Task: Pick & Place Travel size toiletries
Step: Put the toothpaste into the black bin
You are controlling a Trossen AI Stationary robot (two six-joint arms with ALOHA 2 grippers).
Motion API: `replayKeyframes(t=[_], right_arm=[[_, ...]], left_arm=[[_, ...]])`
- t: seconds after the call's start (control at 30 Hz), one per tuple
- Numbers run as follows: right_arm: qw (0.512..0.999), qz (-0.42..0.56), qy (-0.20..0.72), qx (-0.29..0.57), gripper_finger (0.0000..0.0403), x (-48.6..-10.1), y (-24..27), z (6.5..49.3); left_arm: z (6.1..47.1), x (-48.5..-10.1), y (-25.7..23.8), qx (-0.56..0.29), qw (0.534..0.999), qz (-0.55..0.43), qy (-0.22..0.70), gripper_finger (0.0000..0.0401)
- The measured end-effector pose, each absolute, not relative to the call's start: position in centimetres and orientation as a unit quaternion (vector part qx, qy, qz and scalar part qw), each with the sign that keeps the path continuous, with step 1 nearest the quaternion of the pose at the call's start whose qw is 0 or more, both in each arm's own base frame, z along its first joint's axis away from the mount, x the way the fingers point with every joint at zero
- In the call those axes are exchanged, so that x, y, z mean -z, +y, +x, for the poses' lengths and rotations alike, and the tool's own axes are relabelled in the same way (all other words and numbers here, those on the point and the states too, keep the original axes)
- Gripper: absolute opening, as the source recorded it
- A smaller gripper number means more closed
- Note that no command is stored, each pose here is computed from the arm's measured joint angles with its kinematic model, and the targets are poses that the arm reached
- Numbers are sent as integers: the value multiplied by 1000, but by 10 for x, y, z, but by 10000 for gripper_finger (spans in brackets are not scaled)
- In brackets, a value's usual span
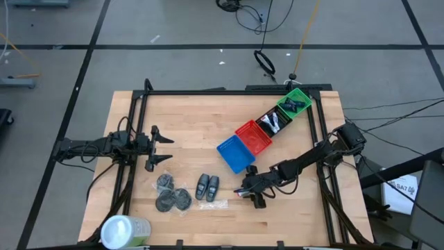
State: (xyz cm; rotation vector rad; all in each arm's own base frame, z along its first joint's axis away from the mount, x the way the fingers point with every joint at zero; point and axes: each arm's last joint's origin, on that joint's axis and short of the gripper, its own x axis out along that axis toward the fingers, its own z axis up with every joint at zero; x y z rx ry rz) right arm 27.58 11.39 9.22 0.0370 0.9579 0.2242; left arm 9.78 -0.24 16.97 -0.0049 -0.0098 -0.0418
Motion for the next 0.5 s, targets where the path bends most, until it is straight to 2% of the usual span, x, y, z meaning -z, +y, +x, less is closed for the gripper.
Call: replayKeyframes(t=[0.2, 0.5], right_arm=[[874, 12, 474, -104, 215, -90, 113, 273], [862, 5, 497, -98, 176, -87, 111, 269]], left_arm=[[98, -170, -2, 21, 1000, -3, -5, 283], [98, -170, -2, 21, 1000, -3, -5, 283]])
